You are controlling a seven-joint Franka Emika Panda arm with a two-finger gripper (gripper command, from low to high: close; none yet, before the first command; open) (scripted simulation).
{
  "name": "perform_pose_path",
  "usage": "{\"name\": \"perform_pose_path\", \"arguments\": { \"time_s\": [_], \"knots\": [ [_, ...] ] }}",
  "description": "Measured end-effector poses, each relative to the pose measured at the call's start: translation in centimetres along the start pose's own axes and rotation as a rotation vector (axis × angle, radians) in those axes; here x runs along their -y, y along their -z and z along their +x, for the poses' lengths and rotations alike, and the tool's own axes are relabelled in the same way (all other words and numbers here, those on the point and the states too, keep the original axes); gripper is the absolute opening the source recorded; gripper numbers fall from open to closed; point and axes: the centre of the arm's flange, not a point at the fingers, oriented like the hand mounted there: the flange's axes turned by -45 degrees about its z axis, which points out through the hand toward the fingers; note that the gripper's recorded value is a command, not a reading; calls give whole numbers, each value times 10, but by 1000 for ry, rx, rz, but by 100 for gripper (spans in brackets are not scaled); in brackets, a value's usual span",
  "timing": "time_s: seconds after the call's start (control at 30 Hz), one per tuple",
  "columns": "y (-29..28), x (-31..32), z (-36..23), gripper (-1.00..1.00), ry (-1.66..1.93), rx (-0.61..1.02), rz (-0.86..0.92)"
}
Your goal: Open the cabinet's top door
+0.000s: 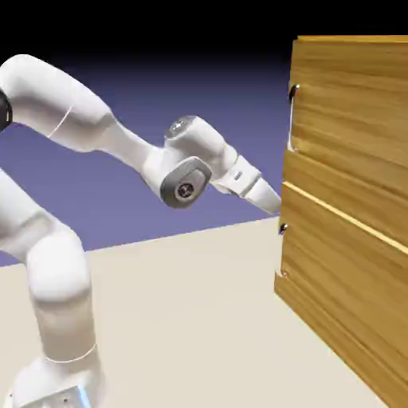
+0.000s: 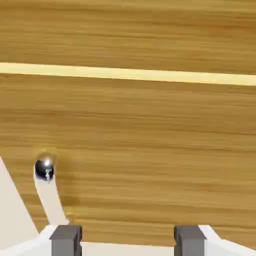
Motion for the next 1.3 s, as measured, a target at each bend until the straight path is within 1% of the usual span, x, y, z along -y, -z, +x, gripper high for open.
{"name": "perform_pose_path", "arguments": {
  "time_s": [0.3, 0.63, 1.0, 1.3],
  "knots": [
    [27, -15, 36, 0, -463, -108, 23],
    [55, -21, 62, 0, -958, -216, 114],
    [74, -10, 77, 0, -1475, -296, 290],
    [77, 11, 82, 0, -1875, -310, 483]
  ]
}}
